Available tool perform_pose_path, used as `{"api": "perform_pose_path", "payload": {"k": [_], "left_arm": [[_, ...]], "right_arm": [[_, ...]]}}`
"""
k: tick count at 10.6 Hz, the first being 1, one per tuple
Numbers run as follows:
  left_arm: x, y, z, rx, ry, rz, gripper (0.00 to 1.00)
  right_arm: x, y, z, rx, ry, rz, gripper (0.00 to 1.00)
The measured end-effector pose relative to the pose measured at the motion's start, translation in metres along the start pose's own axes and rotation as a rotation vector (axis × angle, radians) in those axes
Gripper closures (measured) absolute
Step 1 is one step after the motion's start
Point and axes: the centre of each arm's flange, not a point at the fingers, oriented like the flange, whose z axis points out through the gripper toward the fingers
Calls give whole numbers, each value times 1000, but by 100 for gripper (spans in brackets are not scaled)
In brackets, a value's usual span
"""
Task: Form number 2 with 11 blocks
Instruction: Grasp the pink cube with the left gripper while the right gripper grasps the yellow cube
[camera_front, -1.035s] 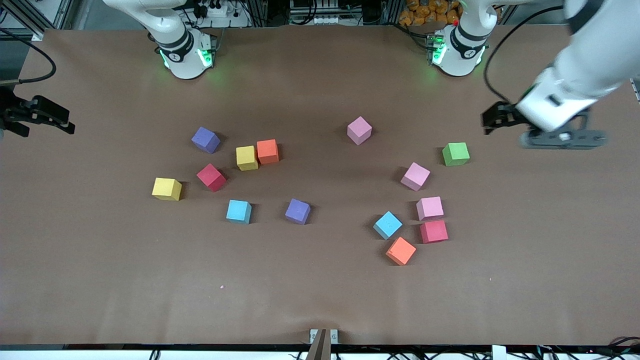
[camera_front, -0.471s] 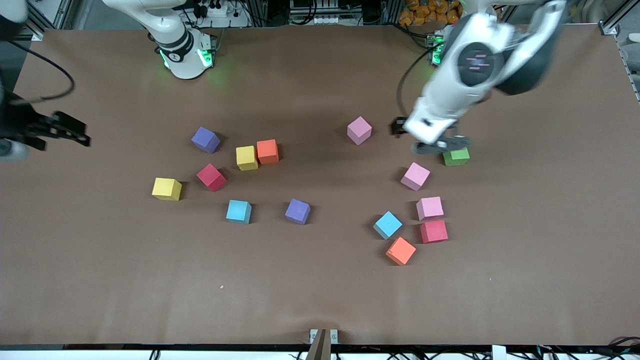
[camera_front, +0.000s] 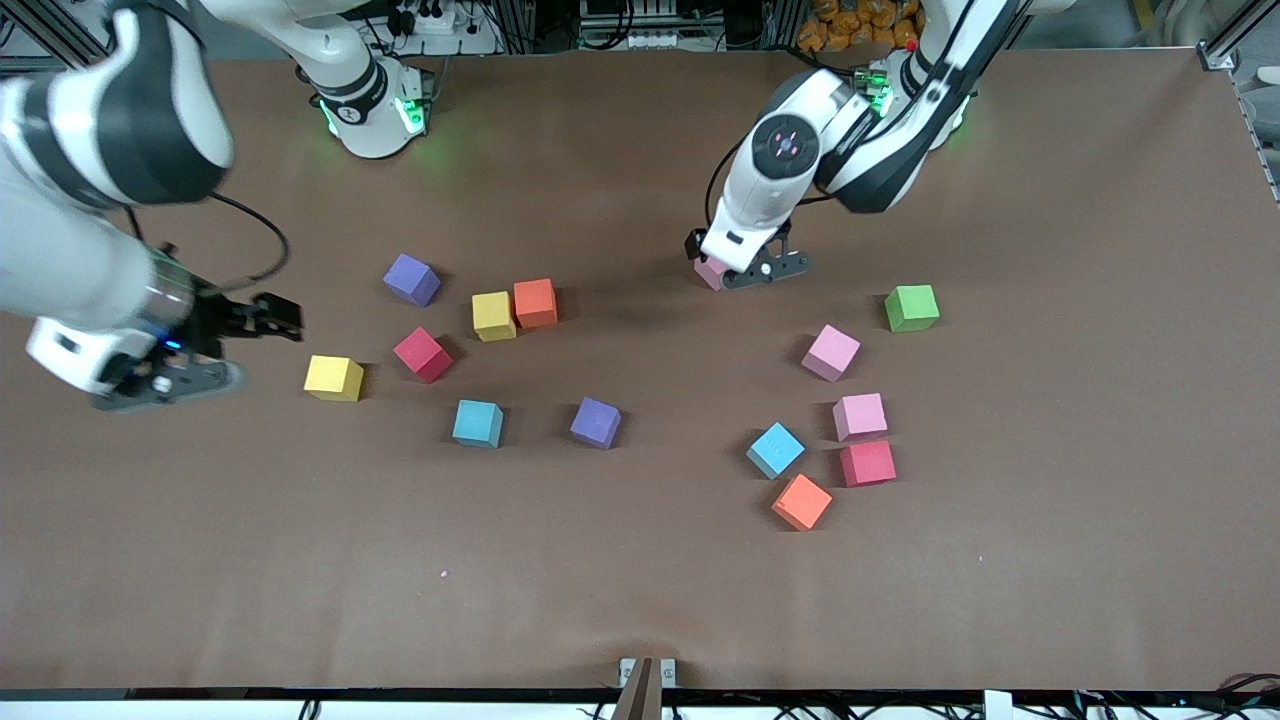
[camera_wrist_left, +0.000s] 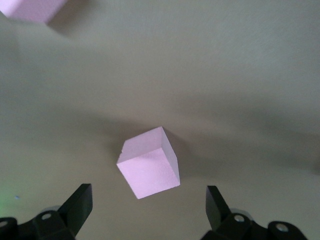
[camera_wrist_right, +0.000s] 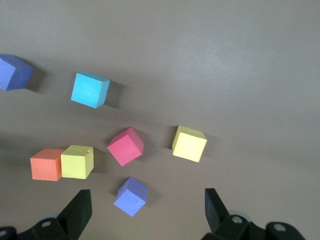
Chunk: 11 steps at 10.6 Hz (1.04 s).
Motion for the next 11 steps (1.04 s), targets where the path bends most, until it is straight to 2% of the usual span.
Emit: {"api": "perform_pose_path", "payload": {"k": [3, 7, 11], "left_arm": [[3, 5, 38, -5, -44, -129, 0], [-2, -10, 68, 13, -53, -281, 0], [-5, -19, 82, -26, -34, -307, 0]], "right_arm": [[19, -37, 60, 98, -87, -33, 0], [12, -118, 128, 74, -131, -144, 0], [-8, -213, 161, 35, -102, -243, 0]]}}
